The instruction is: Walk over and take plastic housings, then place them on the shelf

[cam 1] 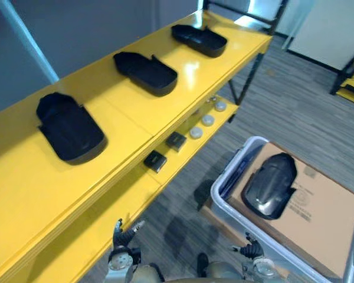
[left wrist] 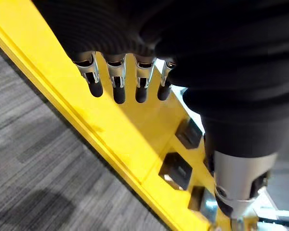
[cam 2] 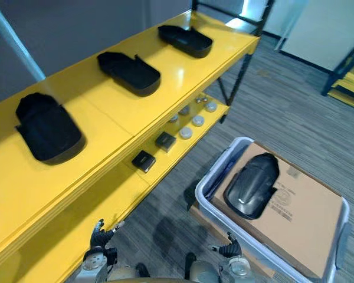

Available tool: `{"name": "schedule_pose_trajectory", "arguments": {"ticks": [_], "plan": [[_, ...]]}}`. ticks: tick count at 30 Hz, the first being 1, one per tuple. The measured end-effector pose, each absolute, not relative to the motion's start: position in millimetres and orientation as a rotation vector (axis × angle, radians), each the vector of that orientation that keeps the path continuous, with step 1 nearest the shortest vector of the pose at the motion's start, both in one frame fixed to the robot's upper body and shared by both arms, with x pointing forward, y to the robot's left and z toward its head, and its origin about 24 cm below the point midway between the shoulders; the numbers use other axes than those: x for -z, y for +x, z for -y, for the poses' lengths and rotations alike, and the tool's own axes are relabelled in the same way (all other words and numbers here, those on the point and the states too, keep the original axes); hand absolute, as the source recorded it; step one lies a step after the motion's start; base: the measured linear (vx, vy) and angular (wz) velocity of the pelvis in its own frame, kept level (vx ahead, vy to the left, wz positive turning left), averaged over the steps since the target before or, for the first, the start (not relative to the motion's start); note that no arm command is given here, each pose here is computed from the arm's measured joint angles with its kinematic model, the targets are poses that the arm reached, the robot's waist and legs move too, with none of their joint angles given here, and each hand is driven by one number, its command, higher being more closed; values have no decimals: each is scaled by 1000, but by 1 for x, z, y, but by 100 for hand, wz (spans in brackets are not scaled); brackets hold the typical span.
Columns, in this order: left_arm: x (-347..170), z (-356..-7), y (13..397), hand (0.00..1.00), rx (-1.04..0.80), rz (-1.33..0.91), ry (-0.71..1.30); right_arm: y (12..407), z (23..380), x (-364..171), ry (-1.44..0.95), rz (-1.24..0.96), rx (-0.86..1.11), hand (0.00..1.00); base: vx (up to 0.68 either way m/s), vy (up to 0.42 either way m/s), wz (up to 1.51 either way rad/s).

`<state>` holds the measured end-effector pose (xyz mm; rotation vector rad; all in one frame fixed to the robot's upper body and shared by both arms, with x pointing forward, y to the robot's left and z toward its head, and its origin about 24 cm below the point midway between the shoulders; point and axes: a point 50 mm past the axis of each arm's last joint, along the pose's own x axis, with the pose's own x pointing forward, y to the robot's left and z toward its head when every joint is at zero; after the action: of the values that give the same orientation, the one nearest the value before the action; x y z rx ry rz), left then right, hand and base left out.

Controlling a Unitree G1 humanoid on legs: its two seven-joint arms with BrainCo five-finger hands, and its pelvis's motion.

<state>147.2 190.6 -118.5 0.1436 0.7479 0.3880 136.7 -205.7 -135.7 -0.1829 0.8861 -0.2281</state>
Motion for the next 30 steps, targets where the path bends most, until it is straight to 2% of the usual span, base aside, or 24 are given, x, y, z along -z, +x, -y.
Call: {"name": "schedule_pose_trajectory", "arguments": {"ticks": [7, 12, 15, 21, 30], "plan": [[127, -202, 135, 0, -403, -817, 160, 141, 211, 134, -171, -874, 255, 0, 14, -122, -124], [132, -177, 134, 0, -362, -841, 102, 122, 232, 136, -145, -912, 365, 0, 77, -56, -77], [132, -173, 133, 0, -349, -843, 99, 120, 234, 136, -121, -914, 396, 0, 138, 63, -65], [133, -185, 130, 0, -380, -853, 96, 106, 221, 145, -8, -957, 445, 0, 163, 129, -15], [131, -203, 128, 0, -408, -850, 132, 106, 239, 140, 139, -897, 645, 0, 109, 67, 4]]}}
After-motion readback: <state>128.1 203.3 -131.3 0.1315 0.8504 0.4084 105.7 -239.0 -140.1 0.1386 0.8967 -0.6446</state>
